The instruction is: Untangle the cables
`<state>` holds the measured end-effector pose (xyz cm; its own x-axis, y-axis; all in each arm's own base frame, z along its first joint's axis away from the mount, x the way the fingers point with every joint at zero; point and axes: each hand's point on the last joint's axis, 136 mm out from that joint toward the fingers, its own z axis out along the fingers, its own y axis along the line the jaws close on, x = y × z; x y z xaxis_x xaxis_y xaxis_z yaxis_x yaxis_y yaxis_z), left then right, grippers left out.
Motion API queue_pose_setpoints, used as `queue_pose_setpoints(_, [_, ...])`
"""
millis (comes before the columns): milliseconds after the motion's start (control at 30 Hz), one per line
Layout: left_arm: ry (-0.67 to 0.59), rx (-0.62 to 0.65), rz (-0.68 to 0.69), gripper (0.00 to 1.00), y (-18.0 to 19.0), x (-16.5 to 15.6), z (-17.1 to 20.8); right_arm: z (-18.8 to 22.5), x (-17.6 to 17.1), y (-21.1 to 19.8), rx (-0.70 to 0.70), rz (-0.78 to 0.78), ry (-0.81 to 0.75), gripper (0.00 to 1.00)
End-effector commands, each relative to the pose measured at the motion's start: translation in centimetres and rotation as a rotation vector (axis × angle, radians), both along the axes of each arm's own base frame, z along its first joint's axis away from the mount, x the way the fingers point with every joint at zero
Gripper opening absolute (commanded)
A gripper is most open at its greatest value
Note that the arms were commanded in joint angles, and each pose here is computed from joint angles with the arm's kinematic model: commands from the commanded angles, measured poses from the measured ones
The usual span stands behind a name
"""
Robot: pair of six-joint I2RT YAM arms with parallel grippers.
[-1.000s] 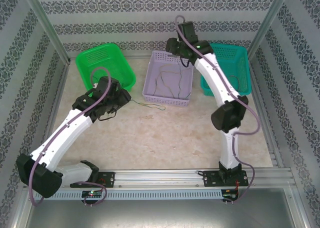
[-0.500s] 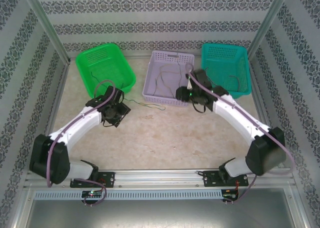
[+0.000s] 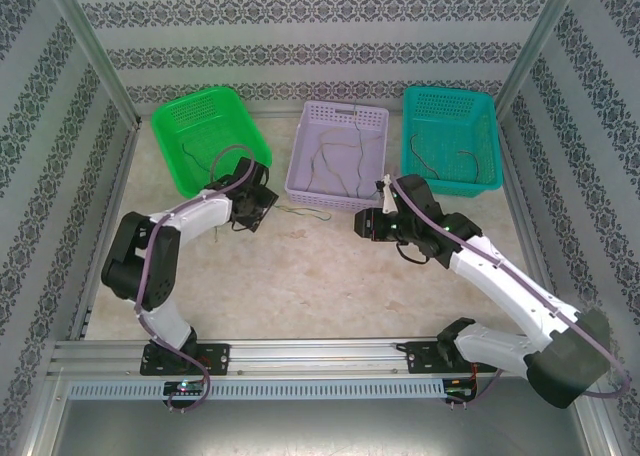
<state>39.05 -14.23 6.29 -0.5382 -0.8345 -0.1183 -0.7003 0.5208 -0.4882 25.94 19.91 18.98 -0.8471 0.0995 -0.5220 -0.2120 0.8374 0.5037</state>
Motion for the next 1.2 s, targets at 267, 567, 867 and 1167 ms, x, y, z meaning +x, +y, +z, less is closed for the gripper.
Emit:
queue_pose_setpoints(267, [-0.056, 0.061, 0.04, 0.51, 0.2, 4.4, -2.1, -0.2, -0.8, -1.2, 0.003, -0.029, 0.017, 0.37])
queue_pose_setpoints(567, [0.01, 0.096, 0.013, 0.35, -0.4, 3.4, -3.8, -0.5, -0.4, -1.1, 0.005, -0.032, 0.026, 0.38])
queue_pose_setpoints(867, [0.039, 0.149, -0.024, 0.19, -0.4, 2.9, -4.3, -0.5, 0.6, -0.3, 0.013, -0.022, 0.034, 0.37])
queue_pose_setpoints(1167, [0.073, 0.225, -0.014, 0.0, -0.3, -0.4, -0.1, 0.0, 0.8, 0.0, 0.012, -0.015, 0.012, 0.36])
